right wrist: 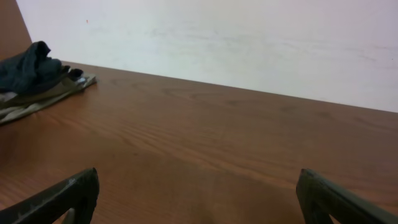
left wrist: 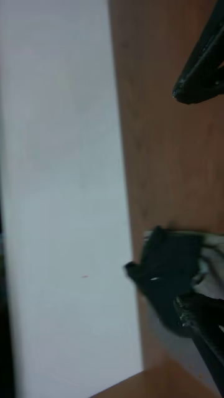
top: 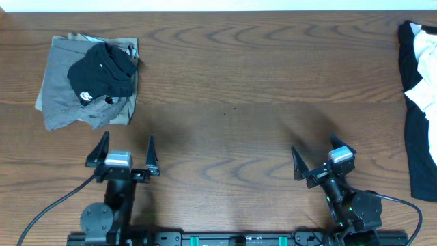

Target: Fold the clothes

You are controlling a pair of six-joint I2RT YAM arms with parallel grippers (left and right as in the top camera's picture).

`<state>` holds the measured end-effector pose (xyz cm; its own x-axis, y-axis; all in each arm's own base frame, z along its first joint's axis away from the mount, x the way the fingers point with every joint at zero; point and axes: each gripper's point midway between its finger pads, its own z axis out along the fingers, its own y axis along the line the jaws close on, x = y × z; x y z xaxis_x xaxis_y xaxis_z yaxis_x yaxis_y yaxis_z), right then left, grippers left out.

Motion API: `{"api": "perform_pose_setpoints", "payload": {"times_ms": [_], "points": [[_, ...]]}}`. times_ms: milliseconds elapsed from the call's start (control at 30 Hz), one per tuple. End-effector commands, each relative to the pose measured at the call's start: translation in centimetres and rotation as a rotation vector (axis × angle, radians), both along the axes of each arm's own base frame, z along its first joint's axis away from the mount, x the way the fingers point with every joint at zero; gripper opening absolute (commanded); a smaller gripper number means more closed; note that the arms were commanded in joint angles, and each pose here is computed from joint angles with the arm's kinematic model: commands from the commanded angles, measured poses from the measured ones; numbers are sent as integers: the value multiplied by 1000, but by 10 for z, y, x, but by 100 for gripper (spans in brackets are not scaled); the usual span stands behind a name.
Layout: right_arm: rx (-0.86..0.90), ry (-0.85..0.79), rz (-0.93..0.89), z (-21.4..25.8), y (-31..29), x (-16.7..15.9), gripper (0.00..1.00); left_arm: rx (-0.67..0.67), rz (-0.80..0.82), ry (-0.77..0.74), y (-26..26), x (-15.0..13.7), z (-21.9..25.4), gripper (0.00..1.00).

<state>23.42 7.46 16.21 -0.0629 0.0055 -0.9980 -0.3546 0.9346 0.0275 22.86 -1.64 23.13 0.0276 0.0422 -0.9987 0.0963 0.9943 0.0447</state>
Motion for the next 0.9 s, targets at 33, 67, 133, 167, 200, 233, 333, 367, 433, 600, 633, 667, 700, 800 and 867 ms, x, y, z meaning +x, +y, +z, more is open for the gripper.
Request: {"api": "perform_pose_setpoints", "payload": {"times_ms": [33, 67, 133, 167, 200, 233, 333, 367, 433, 600, 633, 667, 700, 800, 867], "points": [[-10, -6, -1, -1, 0, 0, 99, 9, -7, 23, -1, 4, -16, 98], [-10, -6, -1, -1, 0, 0, 99, 9, -7, 33, -1, 5, -21, 98], [-10, -6, -1, -1, 0, 0, 99, 9, -7, 57, -1, 7, -33, 98], [-10, -6, -1, -1, 0, 0, 99, 8, -7, 70, -1, 8, -39, 98], [-10, -6, -1, -1, 0, 0, 99, 8, -7, 81, -1, 9, -44, 98], [-10, -6, -1, -1, 0, 0, 99, 8, -7, 90, -1, 9, -49, 98], [-10, -6, -1, -1, 0, 0, 99, 7, -8, 111, -1, 11, -59, 98], [-10, -6, -1, -1, 0, 0, 99, 8, -8, 116, -1, 11, -62, 98], [-10, -6, -1, -1, 0, 0, 99, 7, -8, 127, -1, 12, -67, 98], [-10, -6, -1, -1, 0, 0, 99, 6, -8, 165, -1, 13, -85, 98], [-10, -6, -1, -1, 0, 0, 99, 6, -8, 176, -1, 14, -91, 98], [-10, -6, -1, -1, 0, 0, 99, 6, -8, 167, -1, 14, -90, 98], [-10, -6, -1, -1, 0, 0, 99, 7, -8, 155, -1, 15, -89, 98], [-10, -6, -1, -1, 0, 0, 99, 7, -8, 156, -1, 15, -89, 98], [-10, -6, -1, -1, 0, 0, 99, 7, -8, 156, -1, 15, -89, 98]]}}
